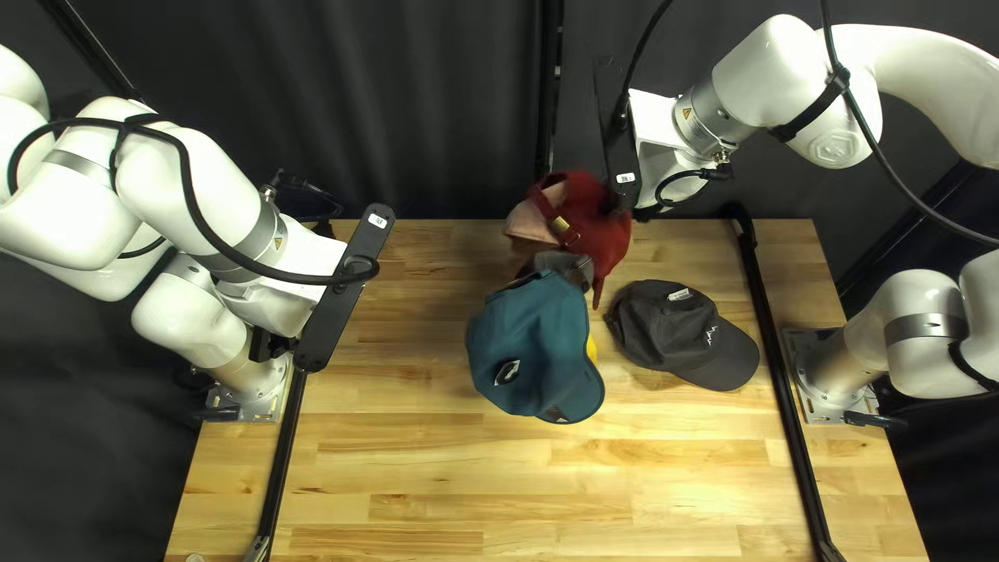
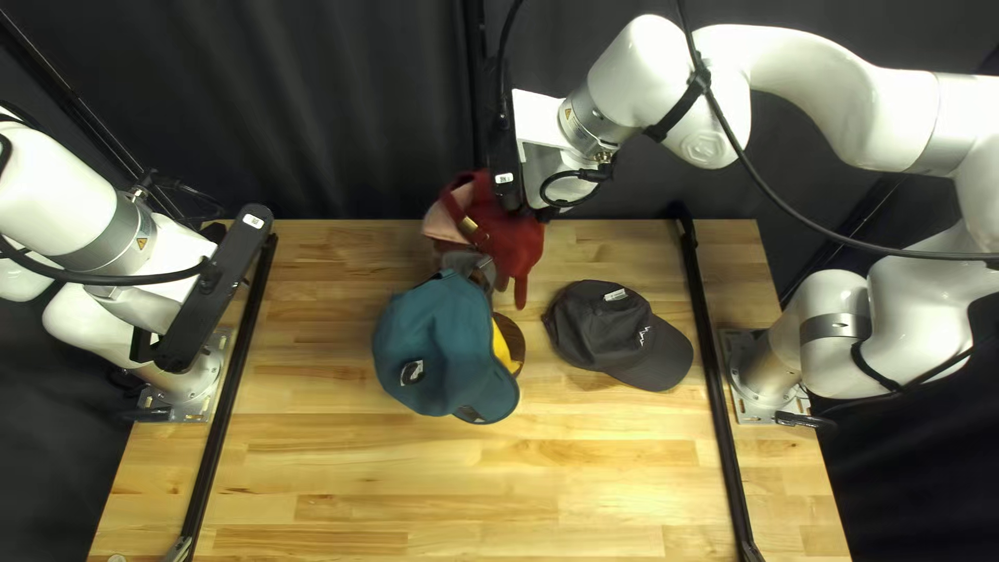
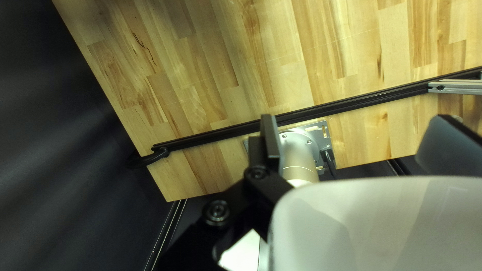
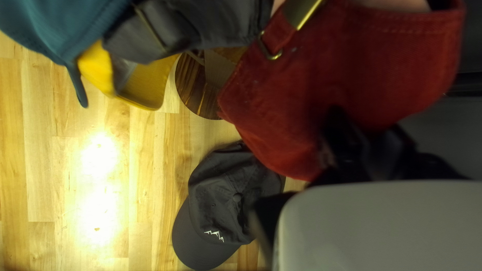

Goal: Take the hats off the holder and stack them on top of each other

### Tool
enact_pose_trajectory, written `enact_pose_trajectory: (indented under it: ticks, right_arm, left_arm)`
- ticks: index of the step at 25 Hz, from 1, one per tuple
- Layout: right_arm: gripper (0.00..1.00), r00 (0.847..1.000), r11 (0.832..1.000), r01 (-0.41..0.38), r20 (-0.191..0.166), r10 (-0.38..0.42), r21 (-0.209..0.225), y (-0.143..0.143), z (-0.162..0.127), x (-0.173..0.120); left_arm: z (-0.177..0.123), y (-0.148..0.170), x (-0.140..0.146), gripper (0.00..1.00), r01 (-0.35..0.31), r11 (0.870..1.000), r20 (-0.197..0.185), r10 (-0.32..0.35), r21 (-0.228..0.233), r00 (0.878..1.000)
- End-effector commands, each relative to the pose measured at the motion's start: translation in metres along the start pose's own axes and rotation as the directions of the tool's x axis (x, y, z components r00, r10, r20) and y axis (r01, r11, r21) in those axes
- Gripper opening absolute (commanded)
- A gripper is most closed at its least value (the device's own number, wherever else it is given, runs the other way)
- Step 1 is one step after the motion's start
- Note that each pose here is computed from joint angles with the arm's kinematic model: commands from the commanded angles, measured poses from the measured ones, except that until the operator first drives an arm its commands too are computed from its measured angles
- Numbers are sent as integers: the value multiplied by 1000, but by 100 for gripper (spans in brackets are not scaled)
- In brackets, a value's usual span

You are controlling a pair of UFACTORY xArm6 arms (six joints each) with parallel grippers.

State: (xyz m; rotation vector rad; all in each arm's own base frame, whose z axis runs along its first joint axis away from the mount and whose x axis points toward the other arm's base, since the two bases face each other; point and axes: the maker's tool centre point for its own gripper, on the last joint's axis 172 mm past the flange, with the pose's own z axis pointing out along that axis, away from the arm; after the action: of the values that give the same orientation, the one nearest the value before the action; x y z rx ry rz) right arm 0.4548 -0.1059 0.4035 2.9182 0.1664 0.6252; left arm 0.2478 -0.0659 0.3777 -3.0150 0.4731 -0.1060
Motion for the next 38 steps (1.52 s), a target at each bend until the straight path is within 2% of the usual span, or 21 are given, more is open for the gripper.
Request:
enact_pose_trajectory:
  ticks: [1,5,9,17,24,25,26,27,32,35,38]
  right_arm:
    - [0,1000,1000,11,3,-11,-2,-1,-12,1]
    - [0,1000,1000,22,4,-22,-12,0,-31,1]
    - [0,999,999,34,9,-34,-15,-3,-35,0]
    - [0,999,999,42,16,-41,-9,-6,-25,-1]
    - [0,998,999,51,26,-51,12,-15,6,5]
    - [8,998,999,51,29,-51,17,-17,12,4]
    - [37,998,999,51,31,-51,20,-18,15,4]
    - [60,998,998,51,32,-52,22,-18,17,4]
    - [90,997,998,58,43,-59,38,-21,22,4]
    - [97,997,997,67,44,-68,37,-16,5,6]
    - [97,996,997,72,42,-74,27,-11,-14,0]
  left_arm:
    - [0,0,0,100,0,1000,0,0,0,1000]
    - [0,0,0,100,0,1000,0,0,0,1000]
    - [0,0,0,100,0,1000,0,0,0,1000]
    - [0,0,0,100,0,1000,0,0,0,1000]
    - [0,0,0,100,0,1000,0,0,0,1000]
    - [0,0,0,100,0,1000,0,0,0,1000]
    - [0,0,0,100,0,1000,0,0,0,1000]
    - [0,0,0,100,0,1000,0,0,0,1000]
    - [0,0,0,100,0,1000,0,0,0,1000]
    - [0,0,0,100,0,1000,0,0,0,1000]
    - [0,0,0,100,0,1000,0,0,0,1000]
